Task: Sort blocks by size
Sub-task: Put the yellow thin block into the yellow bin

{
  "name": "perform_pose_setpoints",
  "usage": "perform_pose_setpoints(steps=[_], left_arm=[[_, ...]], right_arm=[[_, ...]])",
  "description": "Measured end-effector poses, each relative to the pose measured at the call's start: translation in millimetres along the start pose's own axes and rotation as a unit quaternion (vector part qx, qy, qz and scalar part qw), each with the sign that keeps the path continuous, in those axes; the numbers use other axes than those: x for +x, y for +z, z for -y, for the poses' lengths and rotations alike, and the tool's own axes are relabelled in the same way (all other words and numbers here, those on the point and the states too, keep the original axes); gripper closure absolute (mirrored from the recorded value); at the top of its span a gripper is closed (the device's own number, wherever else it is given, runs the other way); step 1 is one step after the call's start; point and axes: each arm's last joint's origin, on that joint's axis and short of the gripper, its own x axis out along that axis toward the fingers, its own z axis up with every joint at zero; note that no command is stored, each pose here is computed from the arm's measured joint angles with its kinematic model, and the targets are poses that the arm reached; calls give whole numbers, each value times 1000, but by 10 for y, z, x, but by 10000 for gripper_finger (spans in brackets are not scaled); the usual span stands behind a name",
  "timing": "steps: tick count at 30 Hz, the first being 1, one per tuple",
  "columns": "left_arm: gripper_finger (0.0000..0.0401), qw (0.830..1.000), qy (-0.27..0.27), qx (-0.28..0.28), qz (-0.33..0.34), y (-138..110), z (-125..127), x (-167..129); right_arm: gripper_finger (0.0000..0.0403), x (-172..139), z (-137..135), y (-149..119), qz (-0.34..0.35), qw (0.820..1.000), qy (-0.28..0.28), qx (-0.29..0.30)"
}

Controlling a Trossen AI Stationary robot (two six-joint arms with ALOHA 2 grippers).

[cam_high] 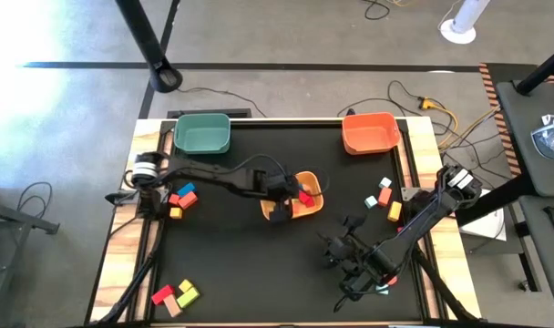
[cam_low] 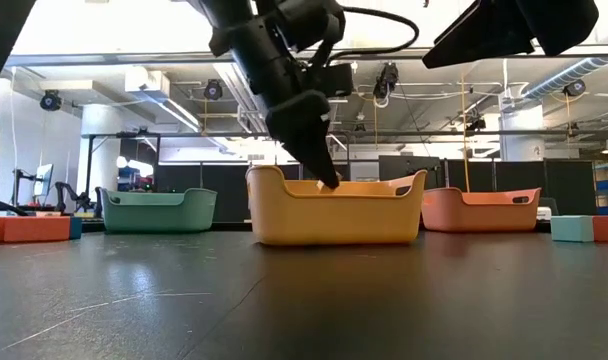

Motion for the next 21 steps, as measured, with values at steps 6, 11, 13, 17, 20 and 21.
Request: perform_pose_setpoints(steps=[6, 11, 13, 17, 20, 21], left_arm=[[127, 1000, 0, 10, -12, -39, 12, 63], [127, 1000, 0, -17, -11, -34, 18, 59], [127, 1000, -1, -16, -12, -35, 31, 56], [127, 1000, -2, -15, -20, -65, 41, 93], [126, 999, -3, -12, -31, -94, 55, 155], [126, 999, -6, -9, -32, -100, 61, 173]], right_arm=[[114, 6, -3, -23, -1, 1000, -1, 8], [112, 8, -5, -31, -2, 1000, -1, 9], [108, 8, -5, -31, -2, 1000, 0, 9], [100, 8, -7, -30, -2, 1000, 0, 10], [96, 8, -8, -31, -2, 1000, 1, 10], [95, 8, -8, -31, -2, 1000, 1, 10]])
